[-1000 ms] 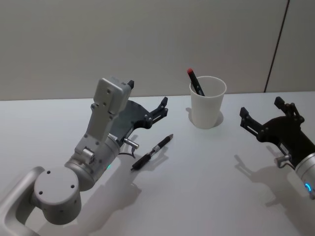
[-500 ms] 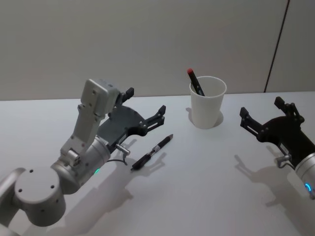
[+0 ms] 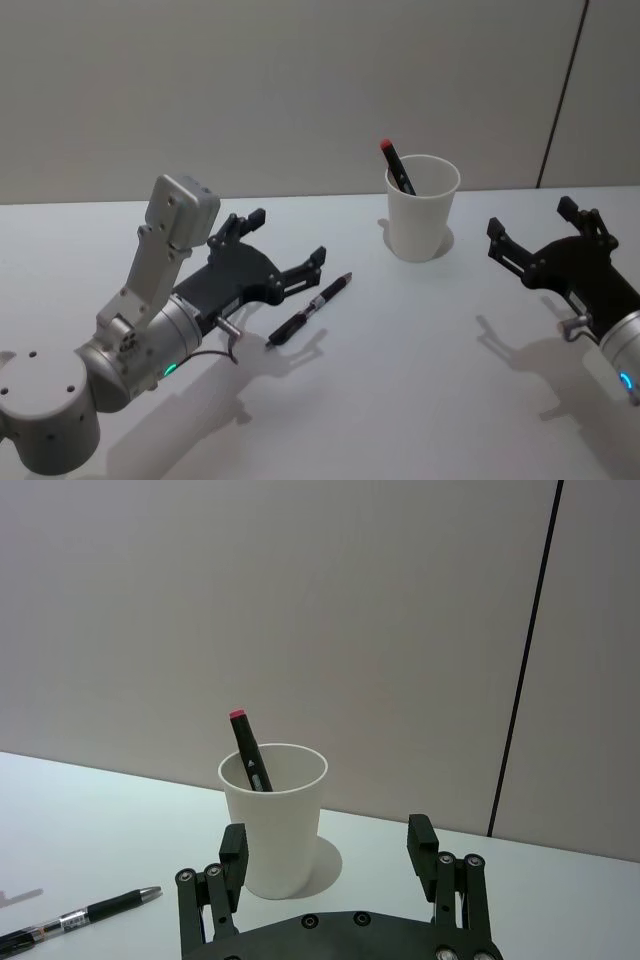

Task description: Place the pen into the pen holder.

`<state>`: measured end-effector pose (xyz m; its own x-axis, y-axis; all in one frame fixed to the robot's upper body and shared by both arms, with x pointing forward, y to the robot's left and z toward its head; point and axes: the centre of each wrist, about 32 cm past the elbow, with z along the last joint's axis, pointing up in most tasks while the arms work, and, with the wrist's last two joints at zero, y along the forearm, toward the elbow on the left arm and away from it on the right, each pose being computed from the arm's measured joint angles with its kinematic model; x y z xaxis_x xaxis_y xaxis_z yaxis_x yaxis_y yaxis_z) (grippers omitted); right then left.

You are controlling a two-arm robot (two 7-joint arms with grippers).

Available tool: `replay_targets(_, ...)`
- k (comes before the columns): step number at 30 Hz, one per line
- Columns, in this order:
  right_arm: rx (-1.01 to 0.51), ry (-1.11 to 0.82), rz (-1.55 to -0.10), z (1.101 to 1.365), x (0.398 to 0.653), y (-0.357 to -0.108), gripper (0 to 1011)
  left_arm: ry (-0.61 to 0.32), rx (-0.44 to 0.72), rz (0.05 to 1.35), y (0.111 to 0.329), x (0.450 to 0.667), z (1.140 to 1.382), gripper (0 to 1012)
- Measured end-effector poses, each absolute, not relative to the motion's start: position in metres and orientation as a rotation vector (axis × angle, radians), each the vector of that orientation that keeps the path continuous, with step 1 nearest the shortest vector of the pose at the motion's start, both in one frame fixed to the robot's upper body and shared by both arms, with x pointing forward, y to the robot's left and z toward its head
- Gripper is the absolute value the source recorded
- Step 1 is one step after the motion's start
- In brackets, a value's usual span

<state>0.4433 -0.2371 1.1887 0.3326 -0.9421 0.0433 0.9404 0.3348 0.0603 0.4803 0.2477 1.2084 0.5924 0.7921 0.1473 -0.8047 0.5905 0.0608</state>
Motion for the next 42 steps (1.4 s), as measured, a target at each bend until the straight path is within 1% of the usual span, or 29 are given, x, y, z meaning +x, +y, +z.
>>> replay_targets(11, 0.026, -0.075, -1.229, 1.189, 0.443, -0.237, 1001, -0.066, 0.191, 0.887, 0.251, 0.48, 1.207, 1001)
replay_targets(25, 0.026, -0.075, -1.229, 1.189, 0.443, -0.237, 1001, 0.015, 0.282, 0.835, 0.249, 0.49, 1.205, 1001)
replay_targets(36, 0.026, -0.075, -1.229, 1.189, 0.443, -0.237, 1001, 0.092, 0.336, 0.84, 0.245, 0.499, 1.204, 1001)
replay_targets(42, 0.026, -0.075, -1.229, 1.189, 0.443, -0.237, 1001, 0.137, 0.366, 0.864, 0.244, 0.504, 1.203, 1001)
